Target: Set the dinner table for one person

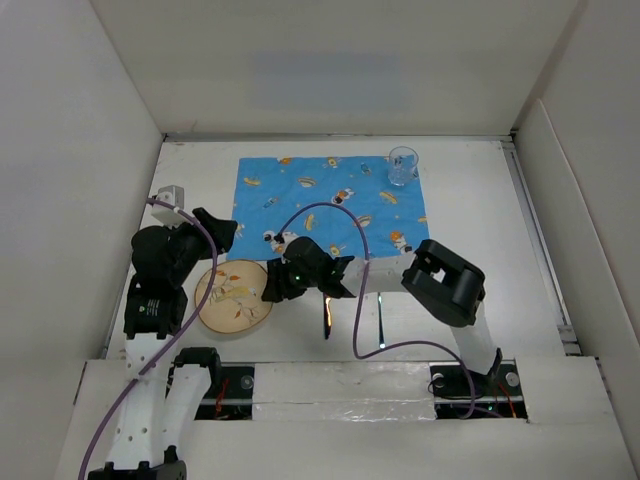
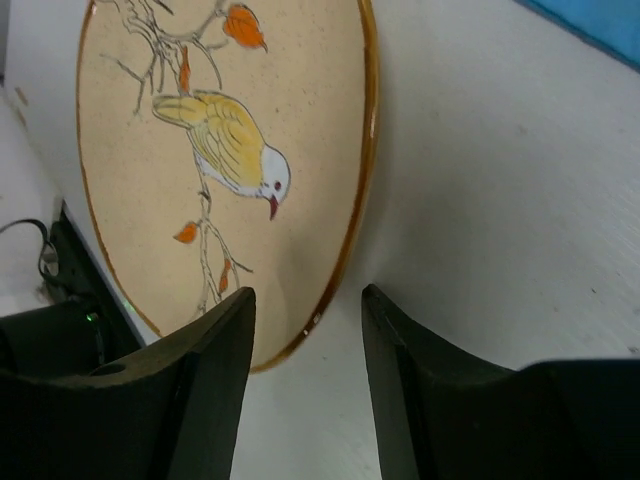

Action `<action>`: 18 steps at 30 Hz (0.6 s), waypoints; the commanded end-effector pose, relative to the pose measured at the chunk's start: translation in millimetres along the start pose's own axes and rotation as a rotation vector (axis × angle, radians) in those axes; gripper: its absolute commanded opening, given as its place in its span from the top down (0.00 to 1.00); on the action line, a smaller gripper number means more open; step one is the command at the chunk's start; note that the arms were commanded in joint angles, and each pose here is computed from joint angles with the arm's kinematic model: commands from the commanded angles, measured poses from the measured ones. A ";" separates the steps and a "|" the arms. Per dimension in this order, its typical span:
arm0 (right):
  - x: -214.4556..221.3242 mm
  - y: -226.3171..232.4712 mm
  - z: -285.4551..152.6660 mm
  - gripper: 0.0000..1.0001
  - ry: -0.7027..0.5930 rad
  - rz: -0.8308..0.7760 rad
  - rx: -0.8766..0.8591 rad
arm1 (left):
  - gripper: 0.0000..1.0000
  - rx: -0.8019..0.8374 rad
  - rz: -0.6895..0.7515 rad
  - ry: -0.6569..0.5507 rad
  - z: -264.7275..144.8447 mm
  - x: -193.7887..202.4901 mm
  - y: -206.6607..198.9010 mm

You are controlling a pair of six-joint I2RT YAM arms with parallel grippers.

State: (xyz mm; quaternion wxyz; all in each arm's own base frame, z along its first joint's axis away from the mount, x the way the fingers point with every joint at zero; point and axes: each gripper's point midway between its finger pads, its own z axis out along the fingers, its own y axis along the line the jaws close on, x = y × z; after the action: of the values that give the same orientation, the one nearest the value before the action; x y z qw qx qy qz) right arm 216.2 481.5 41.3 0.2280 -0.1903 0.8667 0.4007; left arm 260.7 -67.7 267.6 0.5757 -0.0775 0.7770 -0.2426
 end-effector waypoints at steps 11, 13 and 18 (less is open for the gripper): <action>-9.6 10.5 27.8 0.76 -0.045 0.046 -0.021 | 0.59 0.017 0.031 -0.049 -1.9 -10.7 -4.4; -7.5 11.4 29.2 0.97 -0.040 0.051 -0.033 | 0.59 0.017 0.033 -0.057 -2.9 -12.5 -5.0; -39.6 48.6 -8.6 1.00 -0.100 0.028 -0.184 | 0.59 0.008 0.033 -0.060 -2.3 -13.4 -3.5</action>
State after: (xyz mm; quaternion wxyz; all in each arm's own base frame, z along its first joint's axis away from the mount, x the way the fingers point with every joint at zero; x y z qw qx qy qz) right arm 220.3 502.8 40.2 0.2160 -0.1552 0.8627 0.4302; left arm 260.6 -65.2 269.1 0.5809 -0.0798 0.7747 -0.2366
